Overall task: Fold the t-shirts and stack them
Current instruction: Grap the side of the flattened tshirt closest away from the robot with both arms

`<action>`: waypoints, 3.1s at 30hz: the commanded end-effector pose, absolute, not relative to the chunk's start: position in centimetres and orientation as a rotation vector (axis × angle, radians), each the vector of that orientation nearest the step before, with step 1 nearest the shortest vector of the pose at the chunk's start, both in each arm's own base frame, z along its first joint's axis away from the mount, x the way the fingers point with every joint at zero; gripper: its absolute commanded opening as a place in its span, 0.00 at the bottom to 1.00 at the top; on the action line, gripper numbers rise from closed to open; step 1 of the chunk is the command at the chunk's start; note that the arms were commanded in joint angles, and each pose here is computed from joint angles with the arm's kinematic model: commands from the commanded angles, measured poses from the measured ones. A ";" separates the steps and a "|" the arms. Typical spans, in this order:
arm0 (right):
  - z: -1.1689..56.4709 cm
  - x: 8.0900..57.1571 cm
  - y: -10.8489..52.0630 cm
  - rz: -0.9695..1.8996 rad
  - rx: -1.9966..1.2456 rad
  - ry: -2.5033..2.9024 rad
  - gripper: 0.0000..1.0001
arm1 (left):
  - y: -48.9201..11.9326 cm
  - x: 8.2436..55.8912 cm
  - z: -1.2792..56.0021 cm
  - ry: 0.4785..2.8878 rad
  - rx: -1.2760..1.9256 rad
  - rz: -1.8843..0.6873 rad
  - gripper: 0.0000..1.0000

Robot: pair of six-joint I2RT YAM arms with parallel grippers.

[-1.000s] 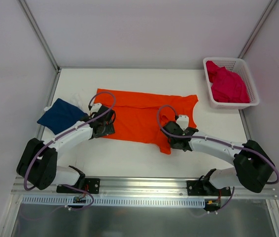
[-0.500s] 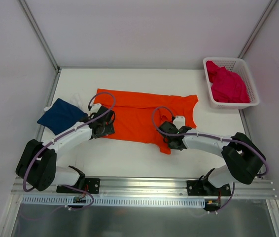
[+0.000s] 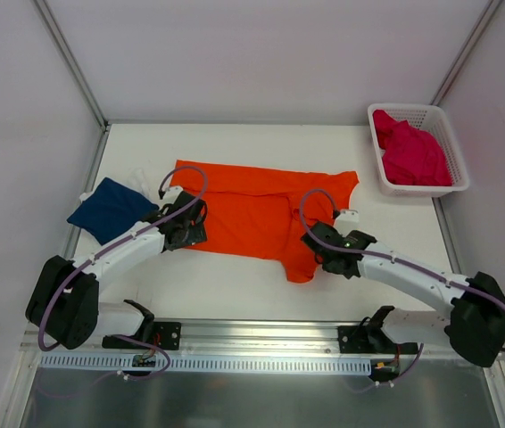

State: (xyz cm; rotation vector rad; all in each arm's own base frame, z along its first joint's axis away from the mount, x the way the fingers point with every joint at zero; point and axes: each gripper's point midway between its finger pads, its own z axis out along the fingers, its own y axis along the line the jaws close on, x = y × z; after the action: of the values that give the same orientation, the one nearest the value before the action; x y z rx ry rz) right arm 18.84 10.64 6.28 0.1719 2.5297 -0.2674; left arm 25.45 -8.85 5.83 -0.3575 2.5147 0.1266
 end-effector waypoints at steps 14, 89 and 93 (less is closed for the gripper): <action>10.4 16.2 3.5 -0.638 0.250 2.438 0.65 | -8.6 25.2 6.1 2.509 -0.326 0.122 0.85; 5.2 11.4 15.4 -0.233 0.100 2.553 0.65 | -8.8 24.6 4.4 2.580 -0.296 0.141 0.84; 3.6 12.0 15.3 -0.211 0.143 2.575 0.63 | -8.8 24.5 4.5 2.581 -0.294 0.137 0.84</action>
State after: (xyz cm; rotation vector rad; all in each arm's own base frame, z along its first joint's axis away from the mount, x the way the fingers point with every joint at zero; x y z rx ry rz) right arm 11.68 15.34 4.69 0.0941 2.5603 -0.2260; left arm 24.65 -8.99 3.94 -0.3042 2.5914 0.1499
